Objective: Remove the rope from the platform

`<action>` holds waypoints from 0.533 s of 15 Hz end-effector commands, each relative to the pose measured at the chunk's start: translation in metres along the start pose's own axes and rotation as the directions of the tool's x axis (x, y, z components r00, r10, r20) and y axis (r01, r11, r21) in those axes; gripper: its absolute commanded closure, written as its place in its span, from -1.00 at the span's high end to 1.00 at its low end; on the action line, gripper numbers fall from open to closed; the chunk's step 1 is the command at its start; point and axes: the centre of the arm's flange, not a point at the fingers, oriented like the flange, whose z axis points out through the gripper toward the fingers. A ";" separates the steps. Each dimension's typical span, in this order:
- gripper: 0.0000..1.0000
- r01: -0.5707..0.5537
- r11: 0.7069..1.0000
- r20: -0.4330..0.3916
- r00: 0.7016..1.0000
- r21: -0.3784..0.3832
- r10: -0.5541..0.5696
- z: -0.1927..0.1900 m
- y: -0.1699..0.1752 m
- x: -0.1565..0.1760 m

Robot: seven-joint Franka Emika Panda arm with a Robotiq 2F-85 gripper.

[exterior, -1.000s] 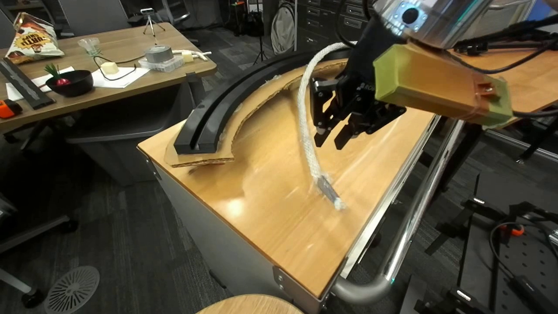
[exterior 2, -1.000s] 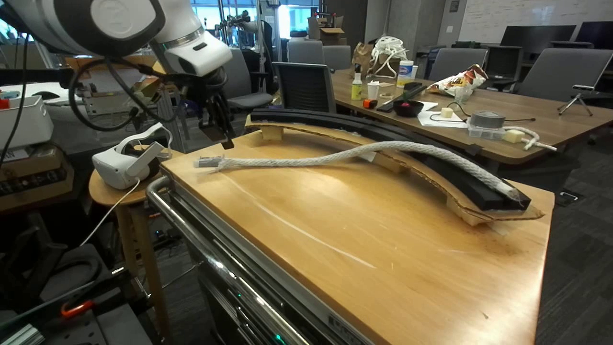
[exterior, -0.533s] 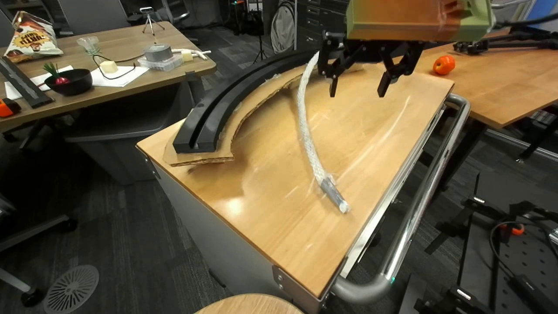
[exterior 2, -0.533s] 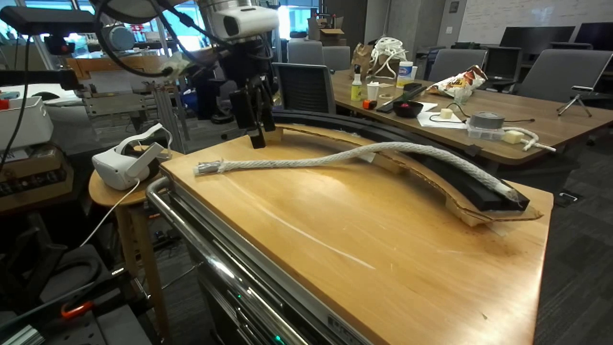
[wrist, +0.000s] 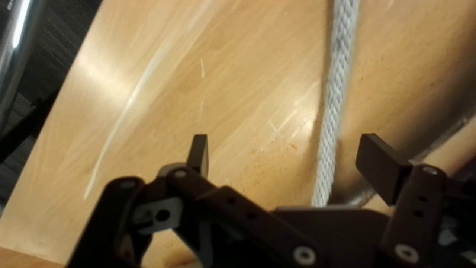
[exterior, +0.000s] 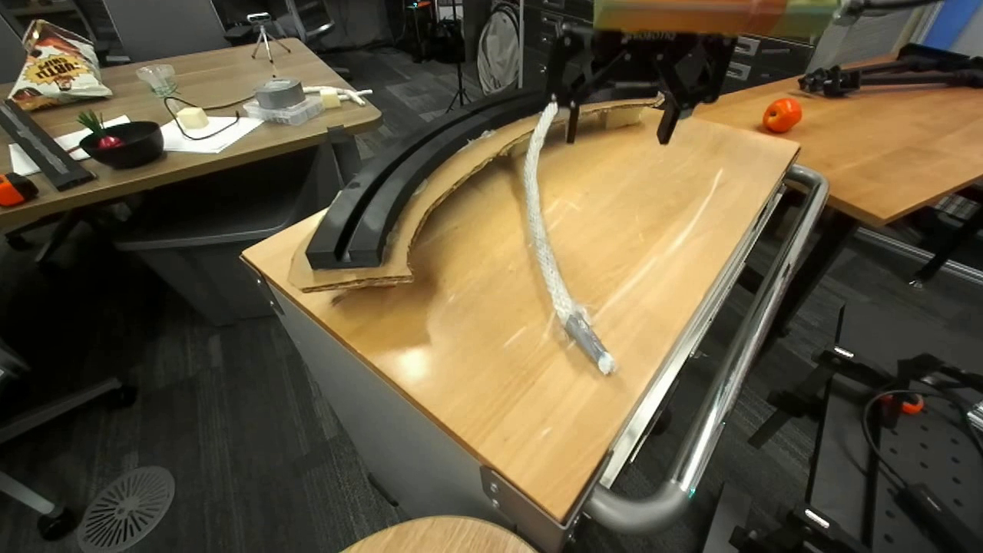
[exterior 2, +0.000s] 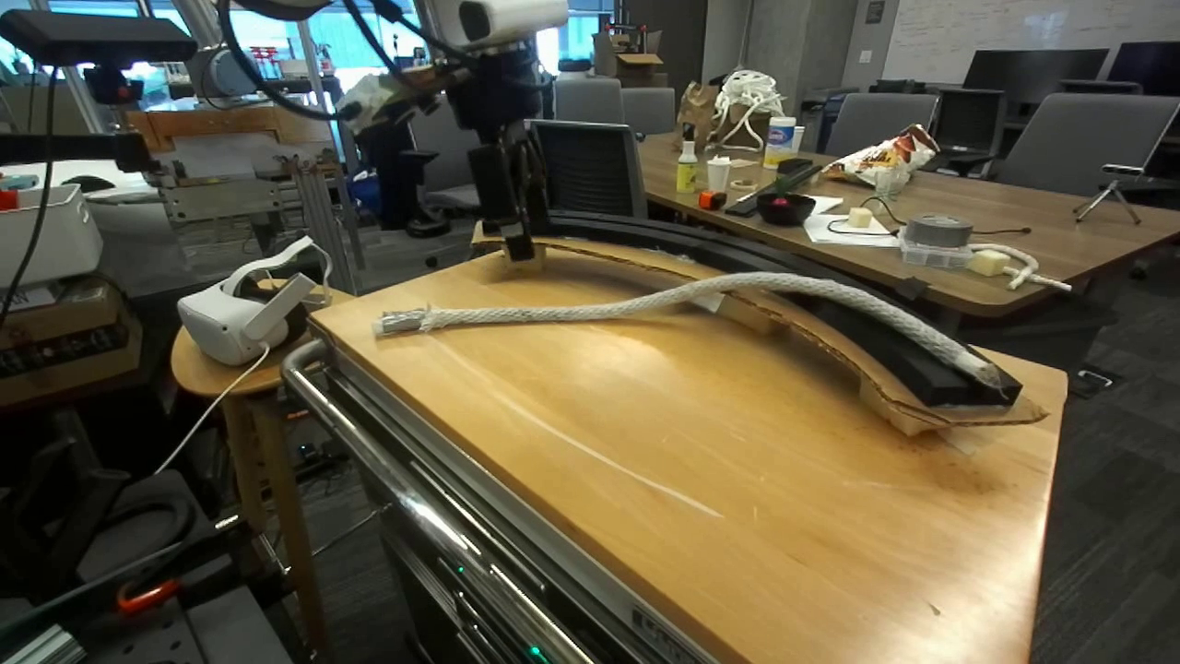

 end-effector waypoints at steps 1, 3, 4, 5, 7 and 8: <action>1.00 -0.069 0.993 -0.034 0.997 0.099 0.073 -0.048 -0.006 0.084; 1.00 -0.143 0.976 -0.057 0.986 0.165 0.154 -0.066 0.007 0.135; 1.00 -0.179 0.967 -0.065 0.979 0.179 0.193 -0.072 0.012 0.162; 1.00 -0.233 0.954 -0.069 0.966 0.190 0.249 -0.073 0.014 0.176; 1.00 -0.203 0.967 -0.073 0.974 0.157 0.216 -0.072 0.035 0.149; 1.00 -0.206 0.967 -0.069 0.973 0.150 0.219 -0.068 0.037 0.150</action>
